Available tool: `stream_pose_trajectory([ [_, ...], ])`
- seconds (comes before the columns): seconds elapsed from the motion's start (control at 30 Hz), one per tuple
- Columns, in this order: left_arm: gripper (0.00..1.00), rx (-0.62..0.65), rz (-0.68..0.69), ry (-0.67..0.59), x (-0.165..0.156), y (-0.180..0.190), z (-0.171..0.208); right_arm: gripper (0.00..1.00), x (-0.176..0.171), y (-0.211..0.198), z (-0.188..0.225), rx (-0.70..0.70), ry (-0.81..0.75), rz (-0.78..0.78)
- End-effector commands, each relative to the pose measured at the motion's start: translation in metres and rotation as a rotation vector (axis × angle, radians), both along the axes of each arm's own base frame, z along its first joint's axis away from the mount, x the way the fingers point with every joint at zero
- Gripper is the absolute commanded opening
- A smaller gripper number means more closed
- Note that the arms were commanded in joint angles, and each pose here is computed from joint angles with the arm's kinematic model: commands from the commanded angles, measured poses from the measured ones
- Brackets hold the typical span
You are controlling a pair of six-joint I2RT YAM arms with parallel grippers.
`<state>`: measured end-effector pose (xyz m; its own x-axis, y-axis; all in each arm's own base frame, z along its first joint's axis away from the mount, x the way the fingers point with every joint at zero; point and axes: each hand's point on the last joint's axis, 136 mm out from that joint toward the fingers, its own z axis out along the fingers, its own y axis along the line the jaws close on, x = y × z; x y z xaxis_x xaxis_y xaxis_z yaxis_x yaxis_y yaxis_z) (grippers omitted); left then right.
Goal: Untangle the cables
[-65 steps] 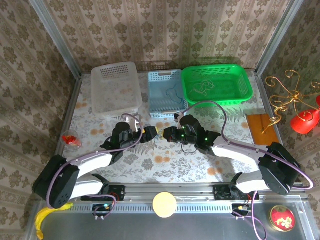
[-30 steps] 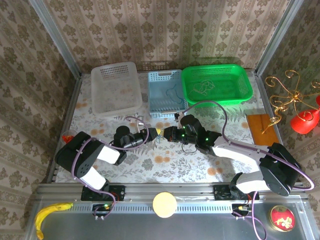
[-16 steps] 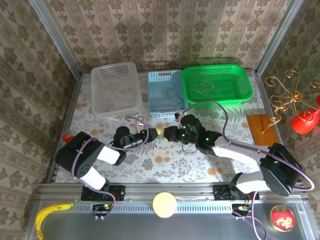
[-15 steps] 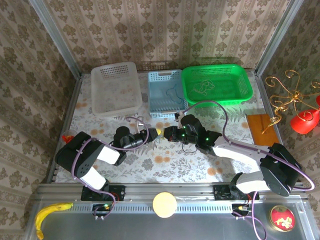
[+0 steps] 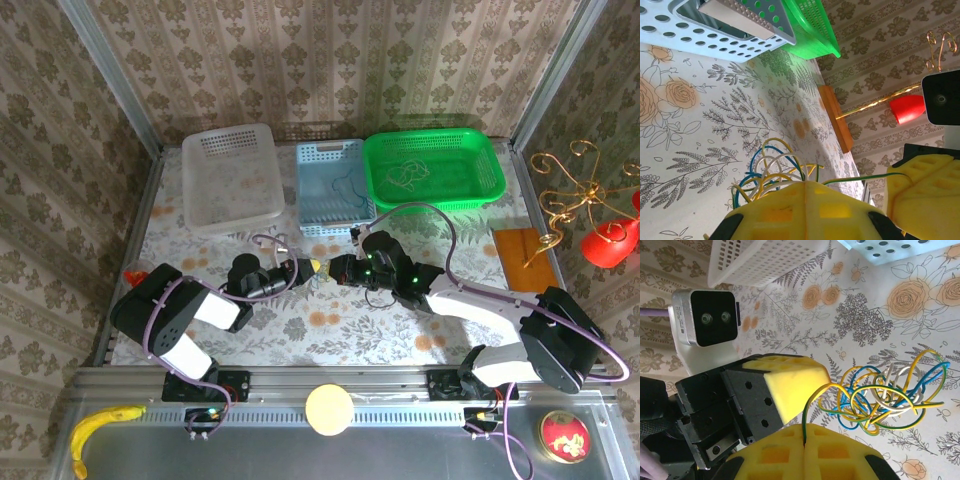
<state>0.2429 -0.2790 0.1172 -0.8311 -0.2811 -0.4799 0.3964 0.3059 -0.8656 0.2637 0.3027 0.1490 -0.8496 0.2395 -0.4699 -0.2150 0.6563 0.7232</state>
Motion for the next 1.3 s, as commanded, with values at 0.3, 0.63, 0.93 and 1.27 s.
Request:
stream_pose_trajectory([
  [0.3, 0.38, 0.019, -0.015, -0.062, -0.006, 0.002, 0.008, 0.0, 0.0, -0.01, 0.008, 0.016, -0.016, -0.011],
  [0.63, 0.56, 0.287, -0.172, -0.243, -0.027, -0.017, 0.018, 0.0, -0.003, -0.008, 0.02, 0.025, -0.023, 0.031],
  [0.93, 0.6, 0.399, -0.156, -0.316, -0.026, -0.011, 0.016, 0.0, -0.005, -0.002, 0.034, 0.06, -0.032, 0.052],
  [1.27, 0.64, 0.43, -0.167, -0.364, -0.025, -0.012, 0.016, 0.0, -0.008, 0.0, 0.044, 0.092, -0.036, 0.06],
])
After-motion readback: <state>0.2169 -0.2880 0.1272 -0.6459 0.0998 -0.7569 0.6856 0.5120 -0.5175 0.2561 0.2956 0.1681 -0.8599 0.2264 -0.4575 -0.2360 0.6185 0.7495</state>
